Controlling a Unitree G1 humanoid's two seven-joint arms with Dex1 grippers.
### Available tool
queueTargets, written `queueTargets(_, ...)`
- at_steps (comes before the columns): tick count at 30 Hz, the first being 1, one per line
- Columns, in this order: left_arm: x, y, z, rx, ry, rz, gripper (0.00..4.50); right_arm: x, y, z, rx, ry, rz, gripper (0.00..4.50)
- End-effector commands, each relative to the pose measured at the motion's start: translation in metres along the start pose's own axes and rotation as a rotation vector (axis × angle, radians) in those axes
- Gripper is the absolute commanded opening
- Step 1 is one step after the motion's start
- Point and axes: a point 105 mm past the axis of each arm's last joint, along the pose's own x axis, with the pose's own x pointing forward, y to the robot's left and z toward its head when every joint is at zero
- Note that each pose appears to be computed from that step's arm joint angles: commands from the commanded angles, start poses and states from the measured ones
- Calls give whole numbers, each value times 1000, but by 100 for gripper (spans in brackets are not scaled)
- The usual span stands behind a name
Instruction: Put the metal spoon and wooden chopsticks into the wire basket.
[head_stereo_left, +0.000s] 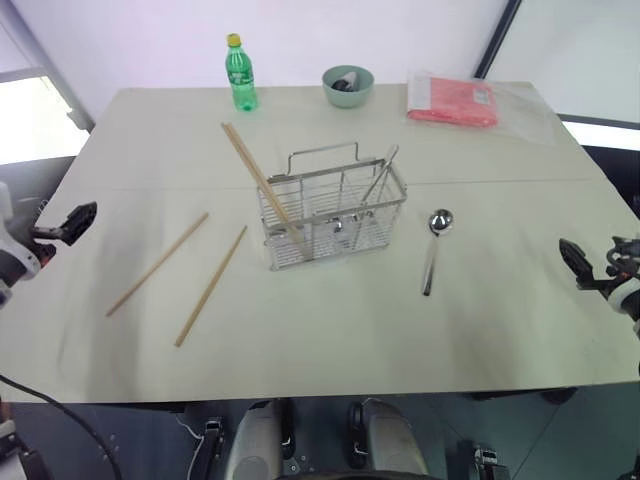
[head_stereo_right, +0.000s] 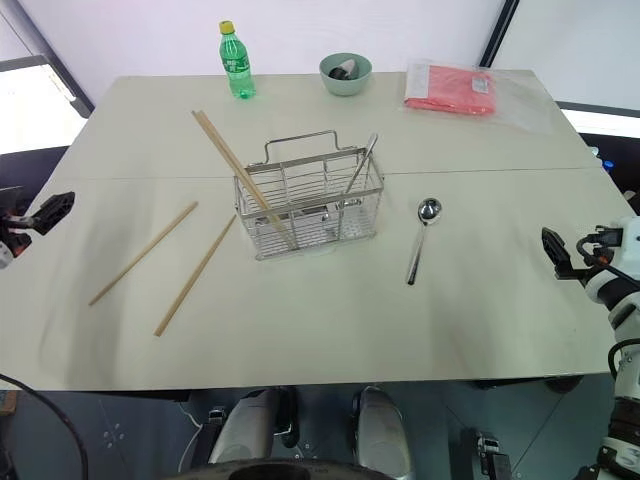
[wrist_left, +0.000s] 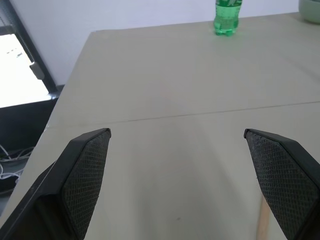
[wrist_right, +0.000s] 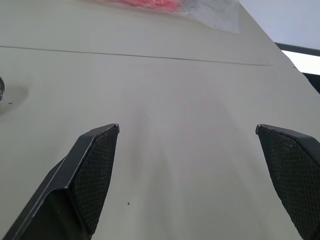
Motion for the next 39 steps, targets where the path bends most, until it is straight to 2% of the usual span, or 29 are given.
queueTargets(1,-1,-20,27,42,-62,-96,449,2,-7,23,-75,-49,6,450)
queueTargets(5,-7,-61,35,26,-40,-314,449,7,-8,39,-193,-42,75,450)
queueTargets(8,-18,-99,42,46,2,-543,449,12,-4,58,-356,-32,178,450)
queueTargets(12,-40,-140,50,98,51,-818,449,20,11,77,-554,-20,342,450)
queueTargets(15,-56,-161,57,136,70,-962,449,24,23,84,-698,-6,460,450)
queueTargets(18,-63,-170,61,162,72,-1028,449,24,33,82,-813,25,569,450)
queueTargets(23,-68,-197,56,257,87,-1156,449,26,66,59,-1126,115,877,450)
queueTargets(30,-69,-216,55,307,89,-1278,449,42,88,55,-1595,157,1097,450)
queueTargets(34,-64,-220,58,319,70,-1281,449,53,103,58,-1762,131,1152,450)
queueTargets(39,-62,-222,63,314,43,-1266,449,63,140,57,-1905,30,1267,450)
